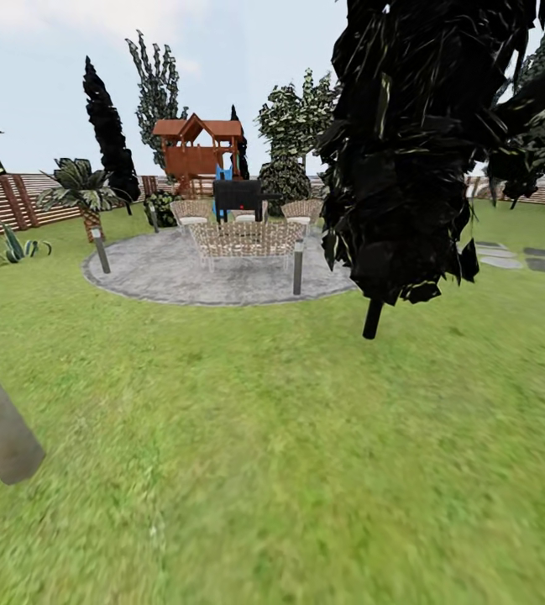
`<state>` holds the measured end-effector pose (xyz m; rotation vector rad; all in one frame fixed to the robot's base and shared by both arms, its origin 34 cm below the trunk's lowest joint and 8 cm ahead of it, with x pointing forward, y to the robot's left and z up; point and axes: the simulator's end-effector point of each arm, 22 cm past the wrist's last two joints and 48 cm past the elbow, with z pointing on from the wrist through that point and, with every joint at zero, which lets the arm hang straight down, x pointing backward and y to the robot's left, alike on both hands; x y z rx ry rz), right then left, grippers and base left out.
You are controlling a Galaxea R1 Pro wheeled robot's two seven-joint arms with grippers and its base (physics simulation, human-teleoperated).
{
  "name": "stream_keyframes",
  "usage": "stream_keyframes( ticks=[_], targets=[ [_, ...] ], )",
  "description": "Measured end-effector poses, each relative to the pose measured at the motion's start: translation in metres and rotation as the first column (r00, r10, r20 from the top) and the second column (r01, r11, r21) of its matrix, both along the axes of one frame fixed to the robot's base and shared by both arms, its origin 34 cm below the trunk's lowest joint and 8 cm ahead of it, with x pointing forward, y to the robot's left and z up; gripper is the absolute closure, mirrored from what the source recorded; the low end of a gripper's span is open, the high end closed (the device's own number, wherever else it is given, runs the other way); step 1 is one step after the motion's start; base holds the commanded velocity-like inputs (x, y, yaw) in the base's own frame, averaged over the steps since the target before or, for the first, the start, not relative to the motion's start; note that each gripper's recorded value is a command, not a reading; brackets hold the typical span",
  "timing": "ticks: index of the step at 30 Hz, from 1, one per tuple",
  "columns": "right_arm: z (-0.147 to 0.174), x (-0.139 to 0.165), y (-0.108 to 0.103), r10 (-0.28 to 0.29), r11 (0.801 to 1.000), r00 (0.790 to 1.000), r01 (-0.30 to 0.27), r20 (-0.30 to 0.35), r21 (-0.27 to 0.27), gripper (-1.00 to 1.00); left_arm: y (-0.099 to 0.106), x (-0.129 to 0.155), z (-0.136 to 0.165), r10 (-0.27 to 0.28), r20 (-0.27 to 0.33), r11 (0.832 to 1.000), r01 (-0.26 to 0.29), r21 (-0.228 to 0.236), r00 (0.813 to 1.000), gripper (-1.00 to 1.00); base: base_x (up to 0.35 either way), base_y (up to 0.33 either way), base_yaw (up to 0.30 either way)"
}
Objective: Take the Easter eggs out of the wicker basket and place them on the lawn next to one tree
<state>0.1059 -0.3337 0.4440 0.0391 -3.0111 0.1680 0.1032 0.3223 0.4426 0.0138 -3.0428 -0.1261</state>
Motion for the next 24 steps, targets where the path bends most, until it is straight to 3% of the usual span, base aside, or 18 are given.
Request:
stream_keyframes(
  ticks=[24],
  targets=[
    [-0.0001, 0.0001, 0.0008, -0.007, 1.0, 1.0, 0.007, 0.001, -0.001, -1.0, 0.0, -0.0004, 0.0, 0.0, -0.001, 1.0, 0.0, 0.0, 1.0, -1.0, 0.333, 0.0, 0.0]
  ],
)
